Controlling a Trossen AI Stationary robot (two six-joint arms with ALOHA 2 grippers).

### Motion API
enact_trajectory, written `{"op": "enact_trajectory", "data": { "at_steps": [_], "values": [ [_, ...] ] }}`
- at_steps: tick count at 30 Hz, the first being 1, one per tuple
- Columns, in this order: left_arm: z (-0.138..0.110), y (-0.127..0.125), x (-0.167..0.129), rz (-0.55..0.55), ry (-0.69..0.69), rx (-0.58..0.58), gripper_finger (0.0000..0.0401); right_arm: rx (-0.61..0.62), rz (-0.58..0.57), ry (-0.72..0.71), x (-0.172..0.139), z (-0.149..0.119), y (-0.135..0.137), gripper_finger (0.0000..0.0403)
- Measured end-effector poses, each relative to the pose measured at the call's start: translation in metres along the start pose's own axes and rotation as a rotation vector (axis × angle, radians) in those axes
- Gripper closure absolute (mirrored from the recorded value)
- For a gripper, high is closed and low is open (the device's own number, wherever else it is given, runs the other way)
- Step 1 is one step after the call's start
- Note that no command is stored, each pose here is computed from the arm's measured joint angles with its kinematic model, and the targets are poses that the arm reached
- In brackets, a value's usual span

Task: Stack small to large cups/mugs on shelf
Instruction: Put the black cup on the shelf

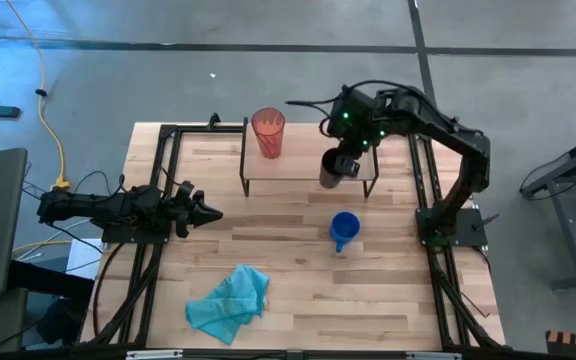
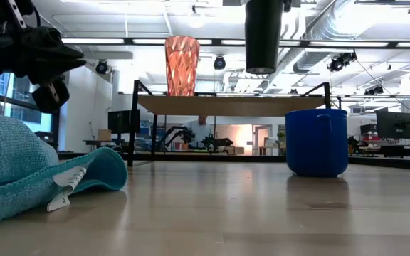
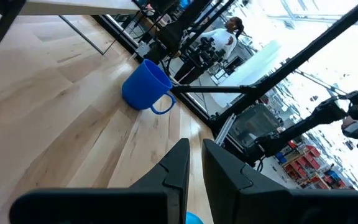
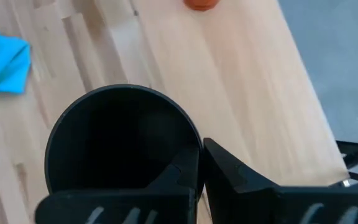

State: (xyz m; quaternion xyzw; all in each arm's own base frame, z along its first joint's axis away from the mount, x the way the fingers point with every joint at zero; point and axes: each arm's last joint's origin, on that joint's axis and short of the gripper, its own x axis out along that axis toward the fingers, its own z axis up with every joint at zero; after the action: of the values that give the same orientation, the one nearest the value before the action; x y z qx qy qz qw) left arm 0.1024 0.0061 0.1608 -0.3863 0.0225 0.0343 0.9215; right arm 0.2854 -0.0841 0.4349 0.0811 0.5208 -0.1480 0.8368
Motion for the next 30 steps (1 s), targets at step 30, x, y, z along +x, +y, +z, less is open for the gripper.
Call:
{"op": "enact_trajectory", "data": {
  "at_steps": [30],
  "values": [
    [0.000,0.001,0.000,0.028,-0.022,0.000,0.0368,0.356,-0.028,-0.170,0.041,0.037,-0.076,0.0403]
  ]
}}
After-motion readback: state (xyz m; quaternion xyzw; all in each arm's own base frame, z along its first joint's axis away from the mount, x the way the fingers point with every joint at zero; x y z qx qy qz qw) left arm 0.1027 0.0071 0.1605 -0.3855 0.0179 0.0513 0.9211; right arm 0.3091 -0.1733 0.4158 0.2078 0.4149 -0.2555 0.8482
